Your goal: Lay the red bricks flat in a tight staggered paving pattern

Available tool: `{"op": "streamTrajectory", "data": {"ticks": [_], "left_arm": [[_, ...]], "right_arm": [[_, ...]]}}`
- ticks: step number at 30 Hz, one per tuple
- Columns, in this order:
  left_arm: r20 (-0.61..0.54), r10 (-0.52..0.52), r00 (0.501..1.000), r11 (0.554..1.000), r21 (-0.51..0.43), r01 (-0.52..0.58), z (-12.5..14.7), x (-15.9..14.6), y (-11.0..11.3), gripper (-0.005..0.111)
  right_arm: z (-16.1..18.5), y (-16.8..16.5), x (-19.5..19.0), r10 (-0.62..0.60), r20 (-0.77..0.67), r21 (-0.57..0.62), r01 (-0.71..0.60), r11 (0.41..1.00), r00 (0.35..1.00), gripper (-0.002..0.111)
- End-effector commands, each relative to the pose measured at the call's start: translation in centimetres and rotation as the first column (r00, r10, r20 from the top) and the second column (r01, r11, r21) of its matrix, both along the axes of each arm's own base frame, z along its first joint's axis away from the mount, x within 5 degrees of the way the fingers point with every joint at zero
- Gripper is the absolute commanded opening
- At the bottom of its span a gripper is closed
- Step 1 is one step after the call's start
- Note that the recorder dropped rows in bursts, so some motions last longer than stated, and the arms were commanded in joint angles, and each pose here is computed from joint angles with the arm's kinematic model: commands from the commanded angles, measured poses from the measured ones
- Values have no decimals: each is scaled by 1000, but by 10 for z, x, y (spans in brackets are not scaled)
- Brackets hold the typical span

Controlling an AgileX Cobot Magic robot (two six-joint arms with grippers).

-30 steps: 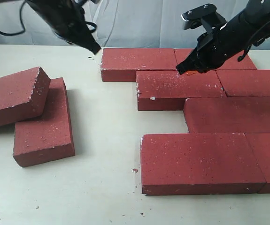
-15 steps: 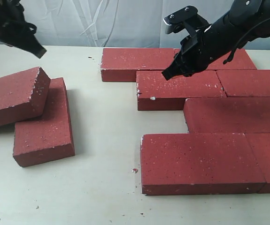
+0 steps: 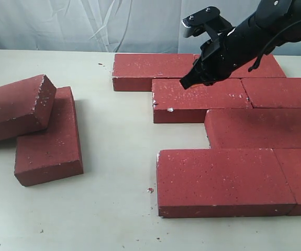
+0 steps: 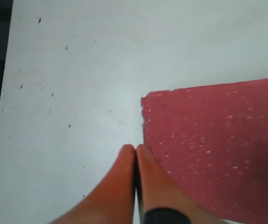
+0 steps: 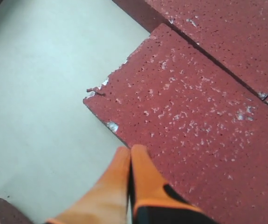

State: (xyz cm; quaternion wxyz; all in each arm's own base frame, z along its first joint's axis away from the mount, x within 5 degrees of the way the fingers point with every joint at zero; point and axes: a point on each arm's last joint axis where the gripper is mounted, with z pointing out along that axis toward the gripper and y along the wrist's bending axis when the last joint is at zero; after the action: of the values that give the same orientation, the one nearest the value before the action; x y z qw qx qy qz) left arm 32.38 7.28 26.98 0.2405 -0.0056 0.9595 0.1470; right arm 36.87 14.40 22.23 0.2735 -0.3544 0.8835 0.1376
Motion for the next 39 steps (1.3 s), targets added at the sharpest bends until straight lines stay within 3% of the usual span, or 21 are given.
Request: {"op": "streamTrajectory", "data": {"ticks": [1, 8, 12, 18, 22, 26, 29, 34, 39], "left_arm": [[-12, 164, 986, 982, -94, -164, -22, -13, 35, 0], [-134, 299, 945, 929, -184, -320, -72, -16, 68, 0], [-165, 322, 932, 914, -203, -351, -93, -13, 77, 0], [-195, 371, 908, 886, -219, -409, -111, -9, 96, 0], [-206, 371, 905, 871, -261, -417, -117, -1, 98, 0], [-221, 338, 915, 859, -324, -396, -120, 5, 94, 0], [-198, 338, 920, 845, -367, -389, -118, 10, 92, 0], [-177, 350, 920, 837, -382, -392, -118, 12, 92, 0], [-232, 340, 911, 817, -406, -409, -137, 14, 89, 0]], "right_arm": [[0, 0, -1, 0, -1, 9, 0, 1000, 1000, -1], [2, 17, -7, 22, -18, 51, -21, 998, 1000, -1], [7, 51, -19, 136, 51, 106, -141, 984, 989, -1], [14, 118, -34, 162, 241, 177, -208, 962, 957, -1], [7, 162, -31, 216, 269, 187, -271, 944, 939, -1], [-11, 189, -9, 188, 188, 247, -231, 941, 964, -1], [-33, 214, 12, 222, 116, 209, -242, 948, 968, -1], [-55, 239, 22, 263, 73, 217, -272, 938, 962, -1], [-61, 253, 17, 281, 79, 224, -292, 930, 956, -1]]}}
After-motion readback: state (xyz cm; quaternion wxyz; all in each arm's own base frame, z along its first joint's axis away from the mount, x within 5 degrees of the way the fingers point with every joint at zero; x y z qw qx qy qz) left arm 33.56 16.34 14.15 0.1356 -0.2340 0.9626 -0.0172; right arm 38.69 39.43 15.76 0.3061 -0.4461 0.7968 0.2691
